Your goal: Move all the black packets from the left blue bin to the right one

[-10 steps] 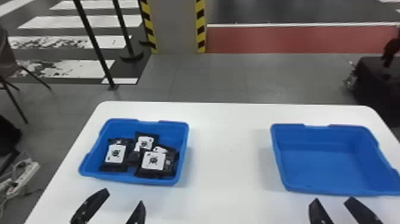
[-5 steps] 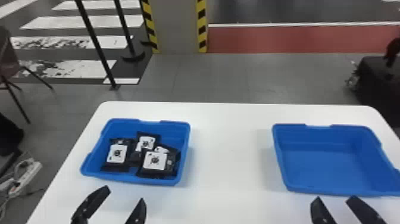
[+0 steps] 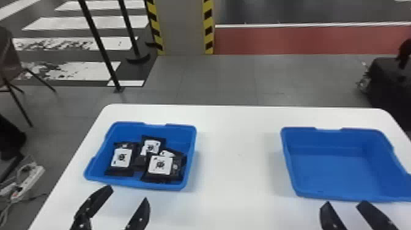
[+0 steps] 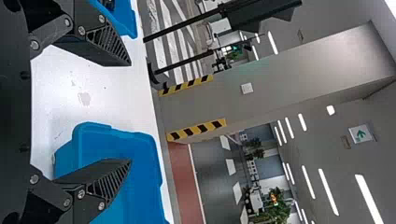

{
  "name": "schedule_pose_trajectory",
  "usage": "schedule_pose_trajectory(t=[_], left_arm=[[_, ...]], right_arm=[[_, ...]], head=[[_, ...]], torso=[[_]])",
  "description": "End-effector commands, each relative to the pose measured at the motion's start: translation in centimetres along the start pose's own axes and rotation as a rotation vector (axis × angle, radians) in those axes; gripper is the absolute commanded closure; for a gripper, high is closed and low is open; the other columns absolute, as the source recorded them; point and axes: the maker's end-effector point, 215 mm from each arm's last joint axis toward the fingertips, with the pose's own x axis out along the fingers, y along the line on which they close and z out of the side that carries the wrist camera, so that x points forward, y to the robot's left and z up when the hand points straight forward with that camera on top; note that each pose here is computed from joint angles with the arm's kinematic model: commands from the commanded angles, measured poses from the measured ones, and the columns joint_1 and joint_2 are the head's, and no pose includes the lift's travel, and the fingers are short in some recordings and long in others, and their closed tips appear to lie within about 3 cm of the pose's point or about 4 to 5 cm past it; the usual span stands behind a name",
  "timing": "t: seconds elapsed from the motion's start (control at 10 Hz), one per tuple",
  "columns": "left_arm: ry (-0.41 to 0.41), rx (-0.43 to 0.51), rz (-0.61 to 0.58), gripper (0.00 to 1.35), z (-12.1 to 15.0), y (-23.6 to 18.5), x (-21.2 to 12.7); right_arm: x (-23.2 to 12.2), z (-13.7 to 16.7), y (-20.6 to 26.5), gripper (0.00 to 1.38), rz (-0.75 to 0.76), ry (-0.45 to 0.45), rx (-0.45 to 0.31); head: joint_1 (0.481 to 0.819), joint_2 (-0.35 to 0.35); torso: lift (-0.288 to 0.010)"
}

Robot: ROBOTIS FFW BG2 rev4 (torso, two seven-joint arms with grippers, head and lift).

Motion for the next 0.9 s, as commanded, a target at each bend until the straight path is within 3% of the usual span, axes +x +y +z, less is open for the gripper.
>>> schedule_pose_trajectory(t=[0.0,0.4,0.8], left_arm=[[0.017,0.012,0.011,0.13,-0.1,0.9,0.9],[0.094,-0.021,-0.004,0.13,-1.9,2.3,5.3],[0.197,-0.040,-0.004,0.14,-3.8,6.9,9.2]], right_arm=[[0.1,-0.3,0.3,0.31,0.005,0.001,0.009],[0.2,-1.3,0.5,0.31,0.006,0.013,0.034],[0.7,-1.6,0.6,0.31,0.021,0.012,0.037]], head=[[0.695,0.109],[0.695,0.131],[0.695,0.137]], torso=[[-0.110],[-0.110],[-0.110]])
